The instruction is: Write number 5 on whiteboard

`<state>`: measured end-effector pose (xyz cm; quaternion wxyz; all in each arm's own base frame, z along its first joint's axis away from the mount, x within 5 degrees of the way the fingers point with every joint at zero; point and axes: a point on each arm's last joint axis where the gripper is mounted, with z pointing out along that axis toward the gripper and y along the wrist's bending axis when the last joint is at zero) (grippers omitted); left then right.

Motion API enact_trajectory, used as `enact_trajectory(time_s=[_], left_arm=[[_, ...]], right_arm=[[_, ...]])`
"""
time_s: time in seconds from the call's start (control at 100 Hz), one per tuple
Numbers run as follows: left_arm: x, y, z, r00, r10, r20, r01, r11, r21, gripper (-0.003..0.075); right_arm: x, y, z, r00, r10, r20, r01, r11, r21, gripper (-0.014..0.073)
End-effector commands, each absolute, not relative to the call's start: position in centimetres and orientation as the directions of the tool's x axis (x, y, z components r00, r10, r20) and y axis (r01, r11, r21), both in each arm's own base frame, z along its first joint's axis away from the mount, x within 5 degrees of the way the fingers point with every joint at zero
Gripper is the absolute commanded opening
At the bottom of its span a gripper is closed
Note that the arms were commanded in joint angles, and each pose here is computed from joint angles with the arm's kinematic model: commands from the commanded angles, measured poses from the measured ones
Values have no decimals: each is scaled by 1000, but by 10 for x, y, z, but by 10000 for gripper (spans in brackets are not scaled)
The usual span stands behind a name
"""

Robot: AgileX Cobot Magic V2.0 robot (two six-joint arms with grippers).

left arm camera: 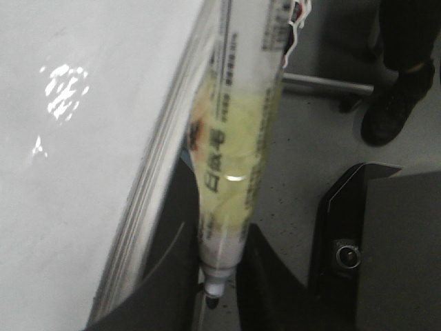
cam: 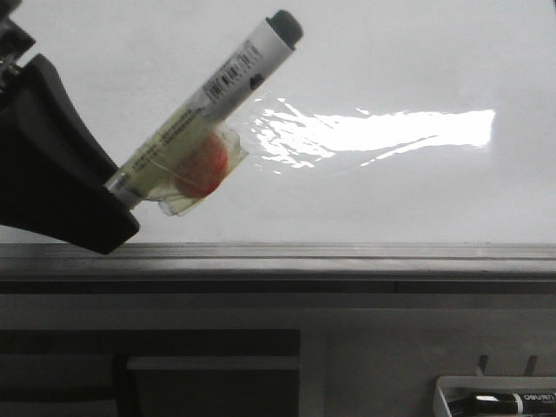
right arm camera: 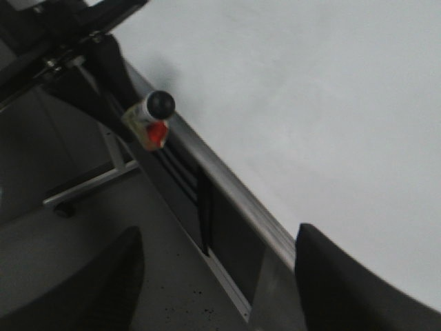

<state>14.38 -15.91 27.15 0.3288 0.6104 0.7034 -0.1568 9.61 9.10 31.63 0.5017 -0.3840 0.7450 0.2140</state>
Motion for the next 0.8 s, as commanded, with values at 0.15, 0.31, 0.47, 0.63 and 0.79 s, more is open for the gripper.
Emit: enact_trajectory(time_s=[0.15, 0.31, 0.47, 0.63, 0.79], left_arm=[[129, -164, 298, 242, 720, -650, 921, 40, 387, -20], [127, -165, 298, 251, 718, -649, 921, 29, 389, -20], [127, -165, 298, 249, 717, -651, 922, 31, 386, -20], [127, -165, 298, 248, 716, -652, 922, 31, 385, -20], [127, -165, 298, 248, 716, -652, 922, 31, 385, -20]], right_arm=[[102, 134, 328, -7, -332, -943, -854, 492, -167, 420], [103, 158, 324, 52, -319, -946, -867, 456, -201, 420], [110, 180, 322, 47, -341, -939, -879, 432, -201, 420], [122, 198, 322, 31, -367, -930, -884, 425, -197, 420], [129, 211, 317, -23, -378, -926, -892, 427, -152, 420]])
